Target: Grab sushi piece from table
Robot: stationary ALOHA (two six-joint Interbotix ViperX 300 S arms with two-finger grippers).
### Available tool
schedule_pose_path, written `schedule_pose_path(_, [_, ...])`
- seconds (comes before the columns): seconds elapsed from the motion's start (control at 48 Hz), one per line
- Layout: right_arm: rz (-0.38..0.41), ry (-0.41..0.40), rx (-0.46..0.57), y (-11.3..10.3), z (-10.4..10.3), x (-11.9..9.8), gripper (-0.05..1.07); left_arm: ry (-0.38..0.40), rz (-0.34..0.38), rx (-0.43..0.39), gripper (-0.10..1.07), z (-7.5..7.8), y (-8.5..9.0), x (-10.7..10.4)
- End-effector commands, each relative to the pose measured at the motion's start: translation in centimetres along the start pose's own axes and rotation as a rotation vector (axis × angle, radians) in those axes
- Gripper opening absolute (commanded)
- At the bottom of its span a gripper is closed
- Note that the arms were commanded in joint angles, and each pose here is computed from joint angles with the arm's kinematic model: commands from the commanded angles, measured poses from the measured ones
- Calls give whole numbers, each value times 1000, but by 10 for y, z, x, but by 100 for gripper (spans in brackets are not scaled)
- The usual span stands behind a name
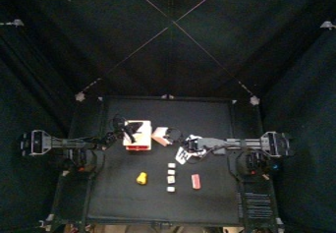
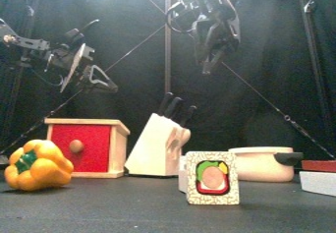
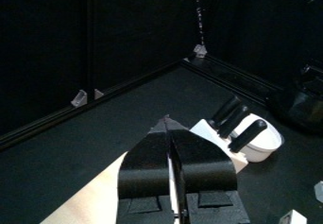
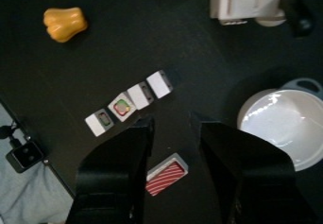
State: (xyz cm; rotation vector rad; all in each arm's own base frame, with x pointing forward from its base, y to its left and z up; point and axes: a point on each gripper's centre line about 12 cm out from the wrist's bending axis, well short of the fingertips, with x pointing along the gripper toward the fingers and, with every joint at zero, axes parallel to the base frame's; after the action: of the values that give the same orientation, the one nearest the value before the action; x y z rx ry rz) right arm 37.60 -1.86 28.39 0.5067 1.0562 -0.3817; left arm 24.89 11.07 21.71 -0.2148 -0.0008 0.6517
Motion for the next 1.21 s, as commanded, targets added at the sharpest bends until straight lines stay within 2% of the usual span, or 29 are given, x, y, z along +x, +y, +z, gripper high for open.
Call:
schedule_pose_path(0.0, [42,-58,-13,4,-2,-10,75,-24,-7,1,22,6,-3,2])
schedule_pose_path(0.188, [102,-153,-44,10,-12,4,75,-23,-11,8,22,6,-3,2])
schedule_pose_path(0.438, [168,-283,-137,8,-31,14,75,-24,-37,25,22,6,-7,1])
schedule_pose_path(0.604, [198,-312,-201,8,-48,23,75,-27,-59,33,22,6,-12,0])
schedule_pose_path(0.792, [197,-356,-347,10,-62,35,75,-30,-90,60,22,6,-17,-1])
schedule_pose_path(0.979, [182,-408,-488,13,-64,39,75,-24,-121,77,22,3,-23,-3])
schedule_pose_path(1.062, [179,-428,-512,13,-61,39,75,-23,-128,76,22,2,-25,-3])
schedule_pose_path(1.188, [180,-412,-531,12,-65,50,75,-11,-148,77,22,-1,-29,-6])
